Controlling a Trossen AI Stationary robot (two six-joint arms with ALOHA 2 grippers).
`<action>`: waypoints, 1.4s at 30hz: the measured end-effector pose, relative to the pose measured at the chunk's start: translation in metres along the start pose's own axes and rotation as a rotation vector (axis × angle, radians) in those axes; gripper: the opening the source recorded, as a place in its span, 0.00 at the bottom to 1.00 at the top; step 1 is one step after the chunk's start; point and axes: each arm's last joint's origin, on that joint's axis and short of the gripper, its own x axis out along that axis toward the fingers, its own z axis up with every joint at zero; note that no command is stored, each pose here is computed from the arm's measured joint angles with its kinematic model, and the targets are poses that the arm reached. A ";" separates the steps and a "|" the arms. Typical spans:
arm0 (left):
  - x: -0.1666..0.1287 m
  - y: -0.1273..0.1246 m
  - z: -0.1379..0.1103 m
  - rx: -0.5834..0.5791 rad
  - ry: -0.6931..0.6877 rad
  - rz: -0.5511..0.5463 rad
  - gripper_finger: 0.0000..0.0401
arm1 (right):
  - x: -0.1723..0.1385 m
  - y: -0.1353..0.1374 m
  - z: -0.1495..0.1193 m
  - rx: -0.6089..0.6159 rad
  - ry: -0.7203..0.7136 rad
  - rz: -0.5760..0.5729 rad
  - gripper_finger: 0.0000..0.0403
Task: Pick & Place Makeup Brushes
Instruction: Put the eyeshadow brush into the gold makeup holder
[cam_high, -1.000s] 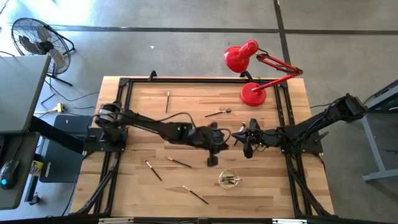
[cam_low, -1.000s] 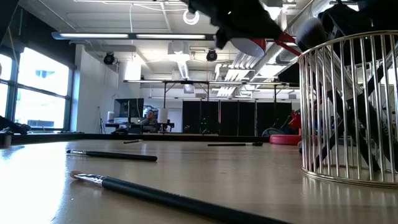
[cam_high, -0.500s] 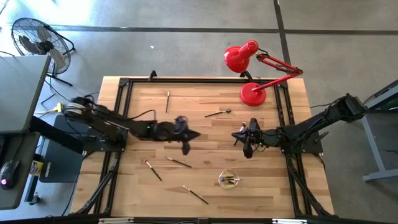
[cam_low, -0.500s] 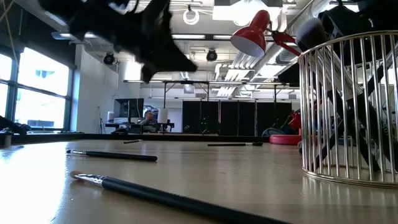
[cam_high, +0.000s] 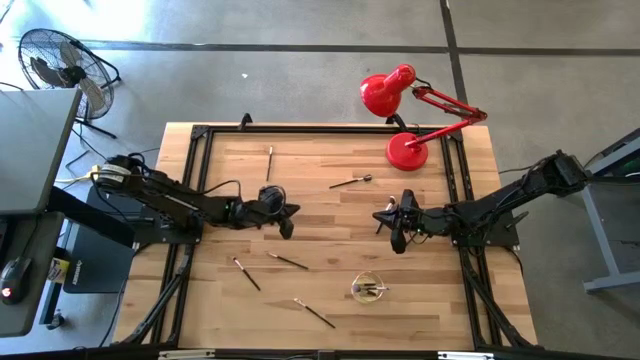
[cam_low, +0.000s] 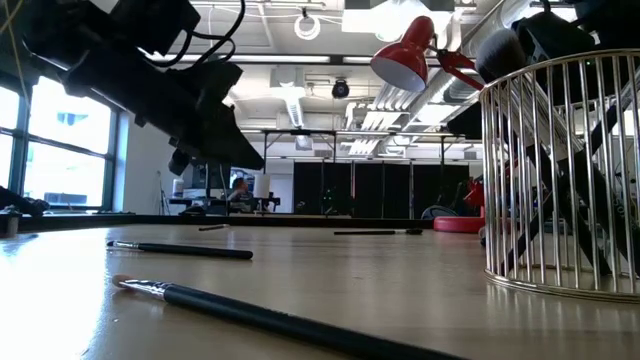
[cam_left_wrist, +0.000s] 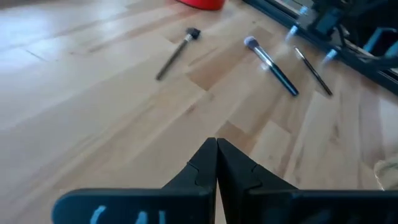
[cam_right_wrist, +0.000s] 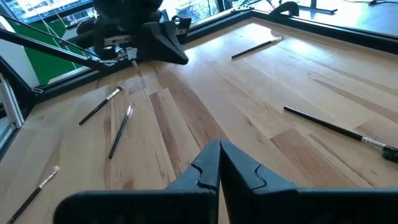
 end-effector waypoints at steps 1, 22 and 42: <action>0.000 0.000 0.000 0.001 0.005 -0.007 0.00 | 0.000 0.000 0.000 0.000 0.000 0.000 0.01; -0.005 -0.008 -0.009 0.139 0.063 -0.069 0.00 | 0.000 0.000 -0.001 -0.005 0.008 -0.004 0.01; -0.035 -0.047 -0.027 0.449 0.503 -0.054 0.00 | 0.000 -0.001 0.000 0.004 0.004 -0.004 0.00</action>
